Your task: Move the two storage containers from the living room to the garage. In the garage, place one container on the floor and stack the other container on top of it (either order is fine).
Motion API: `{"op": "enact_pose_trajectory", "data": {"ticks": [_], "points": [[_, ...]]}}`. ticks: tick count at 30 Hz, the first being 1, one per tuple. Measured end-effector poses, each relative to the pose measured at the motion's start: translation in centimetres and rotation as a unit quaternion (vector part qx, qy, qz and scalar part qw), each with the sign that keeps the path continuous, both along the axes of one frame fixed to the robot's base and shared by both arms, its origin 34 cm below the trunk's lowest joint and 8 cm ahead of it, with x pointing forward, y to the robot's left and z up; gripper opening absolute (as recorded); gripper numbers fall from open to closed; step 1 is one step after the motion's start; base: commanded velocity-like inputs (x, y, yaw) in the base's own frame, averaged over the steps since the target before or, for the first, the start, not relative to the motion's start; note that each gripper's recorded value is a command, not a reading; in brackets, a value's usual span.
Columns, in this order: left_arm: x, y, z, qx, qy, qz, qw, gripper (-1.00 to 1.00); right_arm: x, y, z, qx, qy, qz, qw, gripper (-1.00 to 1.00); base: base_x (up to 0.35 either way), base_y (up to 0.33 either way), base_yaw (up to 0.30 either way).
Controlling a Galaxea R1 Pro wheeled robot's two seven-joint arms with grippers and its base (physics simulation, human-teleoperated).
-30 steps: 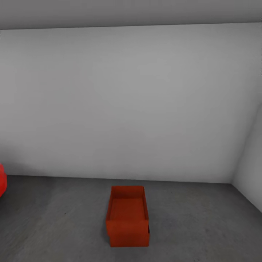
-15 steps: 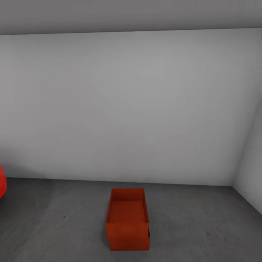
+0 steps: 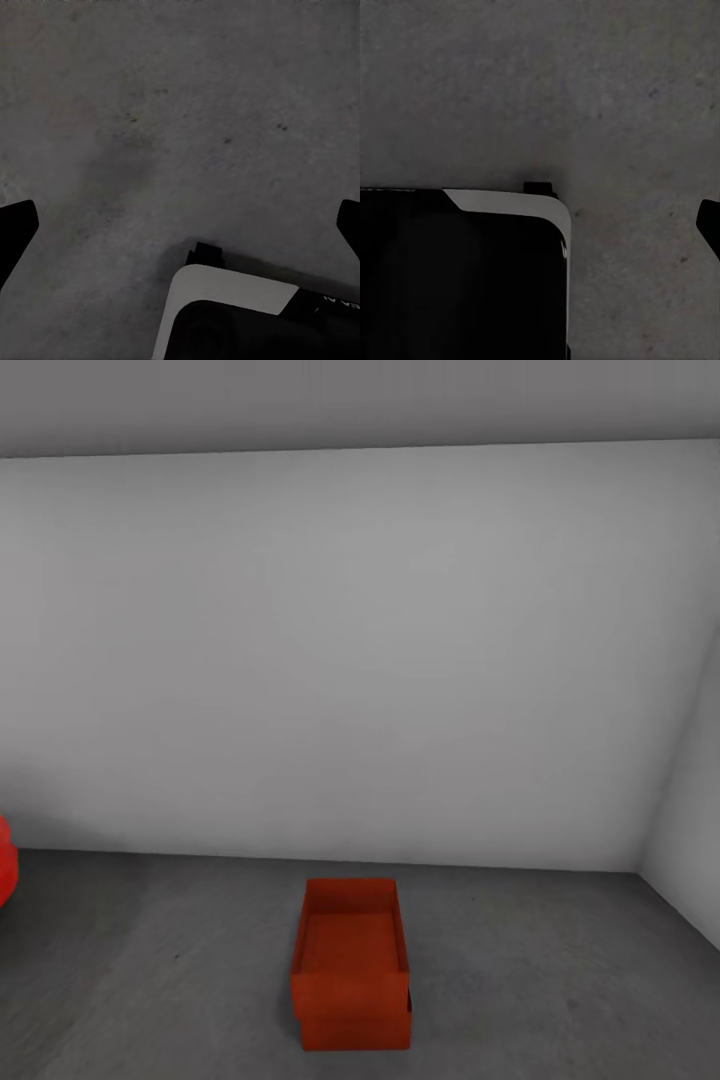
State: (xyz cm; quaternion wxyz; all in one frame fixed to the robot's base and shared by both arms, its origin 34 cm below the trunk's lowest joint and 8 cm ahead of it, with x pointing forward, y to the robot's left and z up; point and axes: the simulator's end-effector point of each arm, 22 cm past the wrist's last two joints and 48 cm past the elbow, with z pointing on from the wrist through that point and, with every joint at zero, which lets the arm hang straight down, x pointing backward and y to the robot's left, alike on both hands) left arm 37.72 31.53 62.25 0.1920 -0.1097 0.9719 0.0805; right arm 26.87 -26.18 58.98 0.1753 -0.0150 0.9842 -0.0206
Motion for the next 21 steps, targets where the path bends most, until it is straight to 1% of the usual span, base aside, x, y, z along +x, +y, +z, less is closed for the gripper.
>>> {"op": "enact_pose_trajectory", "data": {"ticks": [4, 7, 14, 17, 19, 20, 21], "points": [[0.0, 0.0, 0.0, 0.000, 0.000, 0.000, 1.0000, 1.00, 0.0, -0.1, 0.0, 0.000, 0.000, -0.004, 1.0000, 1.00, 0.000, 0.000, 0.000], [0.0, 0.0, 0.0, 0.000, 0.000, 0.000, 1.0000, 1.00, -0.1, -0.8, 0.0, -0.007, 0.002, -0.008, 0.9999, 1.00, 0.000, 0.000, 0.000], [0.0, 0.0, 0.0, 0.000, 0.000, -0.001, 1.0000, 1.00, -0.1, -1.1, 0.0, -0.012, 0.003, -0.001, 0.9999, 1.00, 0.000, 0.000, 0.000], [-0.5, -0.5, -0.2, -0.005, 0.005, 0.004, 1.0000, 1.00, -0.1, -1.1, 0.0, -0.012, 0.004, 0.000, 0.9999, 1.00, 0.000, 0.000, 0.000], [-1.6, -1.0, -0.6, -0.009, 0.014, 0.005, 0.9999, 1.00, -0.1, -1.1, 0.0, -0.012, 0.004, 0.000, 0.9999, 1.00, 0.000, 0.000, 0.000], [-3.3, -1.2, -1.2, -0.011, 0.024, 0.006, 0.9996, 1.00, -0.1, -1.1, 0.0, -0.012, 0.004, 0.000, 0.9999, 1.00, 0.000, 0.000, 0.000], [-4.4, -1.4, -1.6, -0.011, 0.030, 0.005, 0.9995, 1.00, -0.1, -1.1, 0.0, -0.012, 0.004, 0.000, 0.9999, 1.00, 0.000, 0.000, 0.000]]}}
